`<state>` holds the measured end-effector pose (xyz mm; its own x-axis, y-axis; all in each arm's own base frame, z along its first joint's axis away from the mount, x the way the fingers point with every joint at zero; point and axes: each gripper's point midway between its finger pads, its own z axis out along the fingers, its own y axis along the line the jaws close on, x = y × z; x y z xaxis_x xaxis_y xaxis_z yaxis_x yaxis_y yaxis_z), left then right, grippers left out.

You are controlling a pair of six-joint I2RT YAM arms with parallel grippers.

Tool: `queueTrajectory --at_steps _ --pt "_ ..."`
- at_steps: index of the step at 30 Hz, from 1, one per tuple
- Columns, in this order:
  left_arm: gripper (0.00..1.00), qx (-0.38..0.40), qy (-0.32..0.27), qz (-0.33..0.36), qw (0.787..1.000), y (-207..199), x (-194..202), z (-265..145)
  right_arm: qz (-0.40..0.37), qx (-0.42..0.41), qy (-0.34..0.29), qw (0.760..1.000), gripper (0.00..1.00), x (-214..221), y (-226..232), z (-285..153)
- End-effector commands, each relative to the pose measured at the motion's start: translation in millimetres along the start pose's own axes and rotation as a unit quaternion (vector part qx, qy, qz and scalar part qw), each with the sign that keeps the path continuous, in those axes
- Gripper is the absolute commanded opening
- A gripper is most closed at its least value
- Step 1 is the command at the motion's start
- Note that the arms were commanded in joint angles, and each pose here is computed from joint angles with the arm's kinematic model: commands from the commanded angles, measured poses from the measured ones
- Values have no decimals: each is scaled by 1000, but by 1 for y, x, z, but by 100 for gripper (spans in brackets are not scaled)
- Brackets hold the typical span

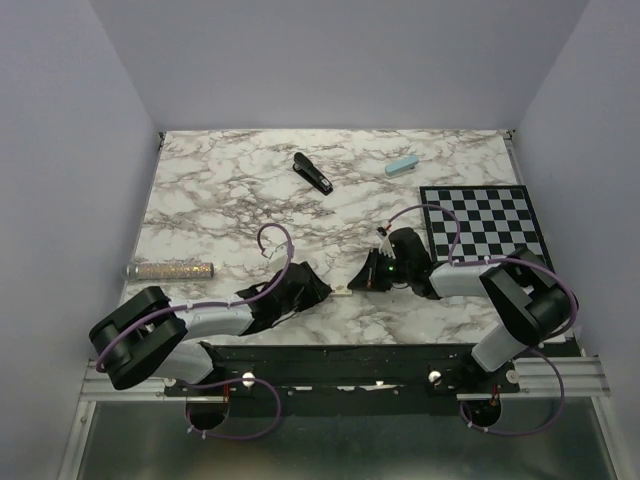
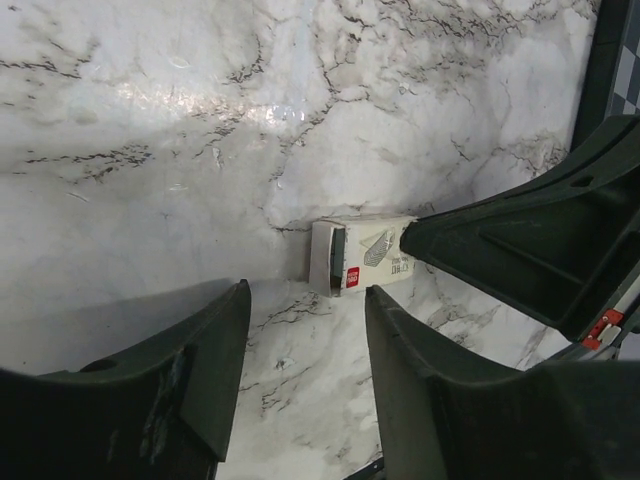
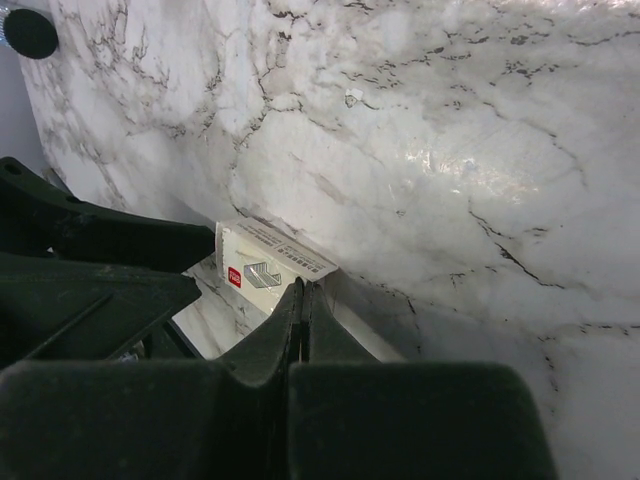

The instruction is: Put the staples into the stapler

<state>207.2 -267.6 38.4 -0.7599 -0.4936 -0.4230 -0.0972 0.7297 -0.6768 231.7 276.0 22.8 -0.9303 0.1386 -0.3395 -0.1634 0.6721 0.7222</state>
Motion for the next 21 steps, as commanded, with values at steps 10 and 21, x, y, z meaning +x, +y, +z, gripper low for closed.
queueTrajectory --at_steps 10,21 --pt "47 -21 23 38 999 -6 -6 12 -13 31 5 999 1 13 -15 -3" --pt "38 -62 41 77 994 8 -2 16 -15 33 2 999 1 13 -15 -4"
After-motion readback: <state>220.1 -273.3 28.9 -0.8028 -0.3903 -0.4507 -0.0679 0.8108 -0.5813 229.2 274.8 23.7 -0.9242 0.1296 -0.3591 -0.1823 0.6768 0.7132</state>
